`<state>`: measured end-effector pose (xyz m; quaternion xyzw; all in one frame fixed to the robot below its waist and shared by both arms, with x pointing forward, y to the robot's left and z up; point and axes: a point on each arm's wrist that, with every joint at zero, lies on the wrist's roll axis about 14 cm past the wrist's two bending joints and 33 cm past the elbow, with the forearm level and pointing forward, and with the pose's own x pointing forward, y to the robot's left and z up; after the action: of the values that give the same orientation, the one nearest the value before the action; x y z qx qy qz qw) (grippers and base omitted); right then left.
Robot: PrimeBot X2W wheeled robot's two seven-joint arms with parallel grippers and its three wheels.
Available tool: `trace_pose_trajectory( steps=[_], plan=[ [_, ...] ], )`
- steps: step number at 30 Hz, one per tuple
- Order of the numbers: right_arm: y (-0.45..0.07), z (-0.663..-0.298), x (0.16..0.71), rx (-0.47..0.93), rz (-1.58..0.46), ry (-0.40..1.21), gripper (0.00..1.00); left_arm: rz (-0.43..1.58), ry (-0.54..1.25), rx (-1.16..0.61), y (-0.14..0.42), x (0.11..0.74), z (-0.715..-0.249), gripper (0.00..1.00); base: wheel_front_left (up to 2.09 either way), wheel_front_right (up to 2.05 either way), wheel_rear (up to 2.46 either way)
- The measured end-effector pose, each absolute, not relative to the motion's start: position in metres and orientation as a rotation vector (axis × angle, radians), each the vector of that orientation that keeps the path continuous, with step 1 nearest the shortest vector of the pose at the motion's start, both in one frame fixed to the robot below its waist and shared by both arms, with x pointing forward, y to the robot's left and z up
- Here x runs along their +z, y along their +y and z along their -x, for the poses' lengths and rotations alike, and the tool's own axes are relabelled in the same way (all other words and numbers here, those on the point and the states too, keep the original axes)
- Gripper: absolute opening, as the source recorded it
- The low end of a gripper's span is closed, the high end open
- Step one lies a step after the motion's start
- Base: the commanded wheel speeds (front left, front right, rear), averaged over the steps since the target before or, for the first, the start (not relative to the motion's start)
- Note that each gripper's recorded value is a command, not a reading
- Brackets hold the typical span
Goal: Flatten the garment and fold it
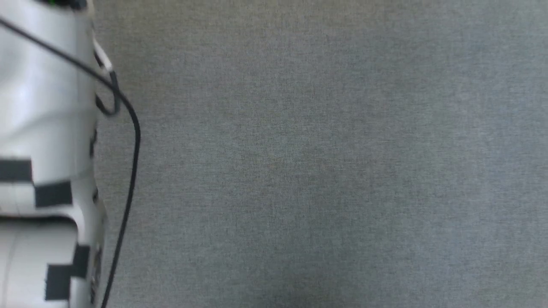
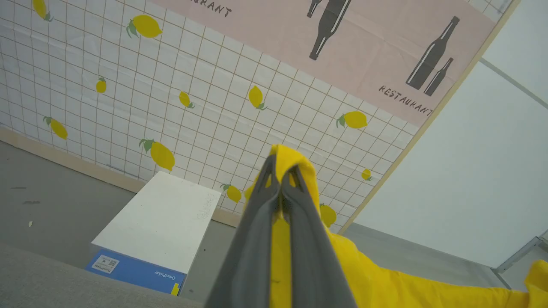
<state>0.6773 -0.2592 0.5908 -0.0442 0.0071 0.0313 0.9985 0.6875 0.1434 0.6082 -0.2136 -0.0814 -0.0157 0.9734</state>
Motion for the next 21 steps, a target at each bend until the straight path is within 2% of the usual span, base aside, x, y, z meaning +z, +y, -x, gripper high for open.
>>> trace_pose_trajectory(
  steps=[9, 21],
  plan=[
    [-0.264, -0.603, 0.569, 0.109, -0.024, 0.073, 0.0, 0.537, -0.032, -0.076, 0.141, 0.58, -0.617, 0.0, 0.0, 0.0, 0.0],
    [-0.27, -0.484, 0.546, 0.033, -0.198, 0.127, 0.0, 0.578, 0.154, -0.045, 0.142, 0.537, -0.488, 0.0, 0.0, 0.0, 0.0]
  ],
)
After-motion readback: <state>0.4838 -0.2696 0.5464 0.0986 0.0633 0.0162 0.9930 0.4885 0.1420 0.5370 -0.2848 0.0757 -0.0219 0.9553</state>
